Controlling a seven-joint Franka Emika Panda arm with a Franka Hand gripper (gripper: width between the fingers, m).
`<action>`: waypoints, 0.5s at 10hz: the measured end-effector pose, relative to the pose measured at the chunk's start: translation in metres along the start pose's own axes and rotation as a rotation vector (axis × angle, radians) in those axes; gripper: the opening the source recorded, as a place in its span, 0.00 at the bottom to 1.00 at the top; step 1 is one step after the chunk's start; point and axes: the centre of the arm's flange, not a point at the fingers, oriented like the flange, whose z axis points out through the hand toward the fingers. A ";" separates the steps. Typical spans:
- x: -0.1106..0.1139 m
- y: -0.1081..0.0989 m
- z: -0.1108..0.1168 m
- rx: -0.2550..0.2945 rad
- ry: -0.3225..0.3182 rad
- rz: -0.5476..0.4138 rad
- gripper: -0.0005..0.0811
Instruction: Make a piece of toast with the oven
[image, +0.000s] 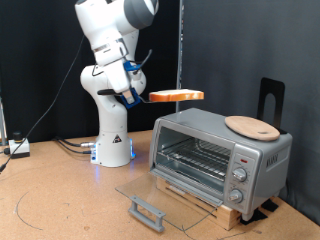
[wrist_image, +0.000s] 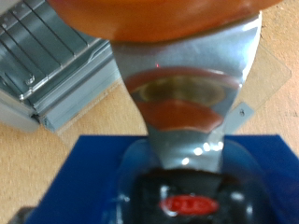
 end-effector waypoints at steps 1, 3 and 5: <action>-0.008 0.011 -0.006 0.000 0.000 0.024 0.49; -0.011 0.018 -0.008 0.015 -0.006 0.036 0.49; -0.005 0.012 -0.001 0.031 0.020 -0.082 0.49</action>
